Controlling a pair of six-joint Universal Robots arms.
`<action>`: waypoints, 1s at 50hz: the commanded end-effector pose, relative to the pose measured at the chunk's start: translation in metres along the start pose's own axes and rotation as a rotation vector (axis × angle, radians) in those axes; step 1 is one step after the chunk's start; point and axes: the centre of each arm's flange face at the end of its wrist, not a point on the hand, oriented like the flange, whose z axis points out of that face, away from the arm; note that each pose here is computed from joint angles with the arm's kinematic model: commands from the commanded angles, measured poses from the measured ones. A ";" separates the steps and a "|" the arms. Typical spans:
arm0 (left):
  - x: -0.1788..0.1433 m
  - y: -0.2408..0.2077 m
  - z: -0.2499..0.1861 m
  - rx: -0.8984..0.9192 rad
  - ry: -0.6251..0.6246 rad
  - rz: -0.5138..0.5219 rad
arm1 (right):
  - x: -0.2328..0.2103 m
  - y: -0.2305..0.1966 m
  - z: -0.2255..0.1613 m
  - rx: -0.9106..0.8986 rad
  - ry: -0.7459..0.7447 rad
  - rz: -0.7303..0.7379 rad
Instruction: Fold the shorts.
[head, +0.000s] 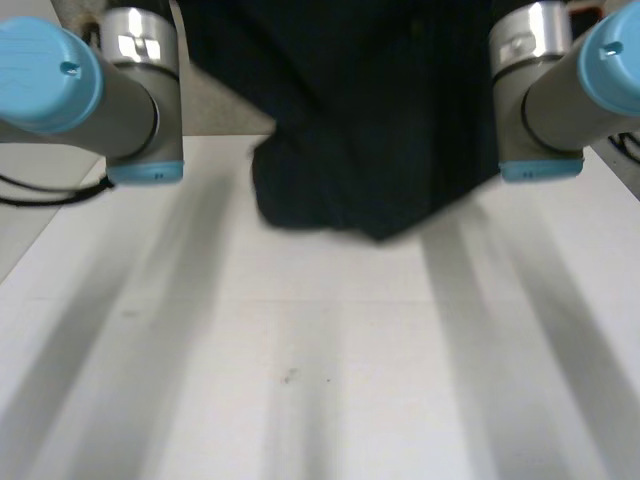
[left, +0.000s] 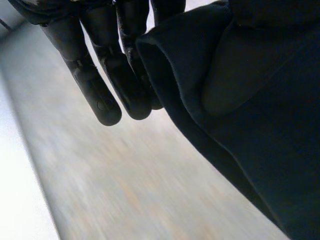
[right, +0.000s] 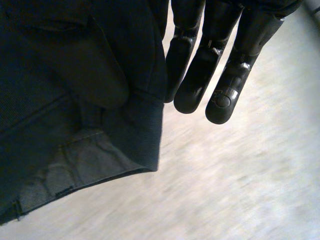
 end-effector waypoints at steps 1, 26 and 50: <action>-0.010 -0.022 -0.004 0.051 -0.010 -0.065 | 0.008 -0.009 -0.004 0.041 -0.011 0.106; 0.037 0.093 -0.259 -1.047 0.467 0.084 | -0.100 0.081 -0.234 -0.899 -0.925 0.218; -0.020 -0.042 -0.349 -1.316 0.772 0.171 | 0.003 -0.002 -0.314 -1.080 -1.261 0.054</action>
